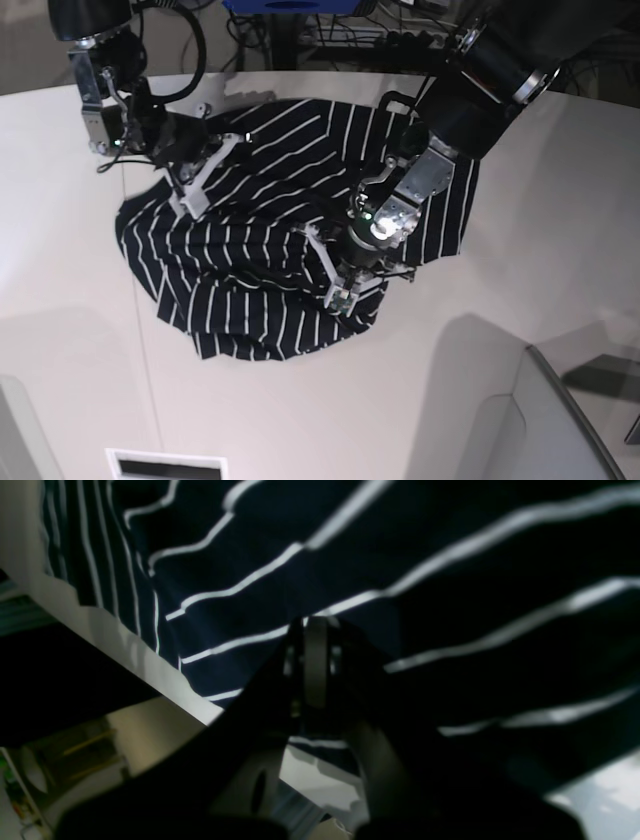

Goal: Layout the t-shirt on the table in an organized manner, then fold the t-shirt properly
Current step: 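Reach the left gripper into the shirt center and grasp a fold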

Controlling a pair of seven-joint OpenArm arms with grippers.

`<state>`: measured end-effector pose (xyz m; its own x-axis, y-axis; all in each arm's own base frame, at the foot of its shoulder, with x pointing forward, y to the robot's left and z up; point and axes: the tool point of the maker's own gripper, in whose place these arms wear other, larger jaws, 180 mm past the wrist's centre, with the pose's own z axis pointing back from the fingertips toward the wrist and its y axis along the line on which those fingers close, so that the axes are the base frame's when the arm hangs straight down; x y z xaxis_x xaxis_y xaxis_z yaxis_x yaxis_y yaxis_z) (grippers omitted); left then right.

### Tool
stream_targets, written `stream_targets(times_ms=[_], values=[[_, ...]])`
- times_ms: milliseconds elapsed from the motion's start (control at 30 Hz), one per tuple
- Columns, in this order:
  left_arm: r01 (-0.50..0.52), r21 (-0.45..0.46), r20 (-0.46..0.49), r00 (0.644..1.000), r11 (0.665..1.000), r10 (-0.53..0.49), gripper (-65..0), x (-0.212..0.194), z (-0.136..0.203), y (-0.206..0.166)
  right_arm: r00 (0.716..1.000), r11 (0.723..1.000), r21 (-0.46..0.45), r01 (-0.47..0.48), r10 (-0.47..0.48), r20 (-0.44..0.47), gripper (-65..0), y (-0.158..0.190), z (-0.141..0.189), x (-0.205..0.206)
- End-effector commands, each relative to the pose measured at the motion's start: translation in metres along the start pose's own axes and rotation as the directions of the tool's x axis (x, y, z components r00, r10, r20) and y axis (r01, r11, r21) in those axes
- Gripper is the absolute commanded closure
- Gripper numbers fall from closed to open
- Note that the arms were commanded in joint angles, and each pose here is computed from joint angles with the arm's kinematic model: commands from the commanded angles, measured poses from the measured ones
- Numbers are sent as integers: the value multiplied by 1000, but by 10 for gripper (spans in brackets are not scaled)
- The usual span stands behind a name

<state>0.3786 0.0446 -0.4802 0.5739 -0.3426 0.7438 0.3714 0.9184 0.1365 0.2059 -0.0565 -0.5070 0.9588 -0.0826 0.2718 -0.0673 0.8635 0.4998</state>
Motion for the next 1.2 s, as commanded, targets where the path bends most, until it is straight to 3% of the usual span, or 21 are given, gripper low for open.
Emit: stream_targets(times_ms=[0,100,200,400,600,800,933,1167], values=[[-2,15,4,1000,1000,2,0,-5,5,8,999,986,-164,-8,2,-37,-6,-47,12,-4],[-8,7,2,1000,1000,8,0,-24,21,2,1000,979,-203,-21,19,-11,-6,-65,24,14],[-42,86,-10,999,995,43,0,-45,39,6,999,971,-233,-43,44,0,-6,-78,32,33],[-120,135,21,993,984,118,0,-58,77,-7,998,967,-251,-49,56,20,-5,-84,30,69],[-193,102,136,975,976,179,0,-18,100,-20,983,955,-235,-182,180,-29,-2,-63,19,88],[-292,190,285,930,938,232,0,40,108,41,984,956,-234,-176,172,-38,-2,-65,17,81],[-290,207,214,945,934,246,0,62,86,58,985,956,-234,-175,170,-42,-2,-65,17,77],[-303,129,119,950,944,289,0,115,68,30,985,958,-226,-175,169,-45,-2,-62,15,75]])
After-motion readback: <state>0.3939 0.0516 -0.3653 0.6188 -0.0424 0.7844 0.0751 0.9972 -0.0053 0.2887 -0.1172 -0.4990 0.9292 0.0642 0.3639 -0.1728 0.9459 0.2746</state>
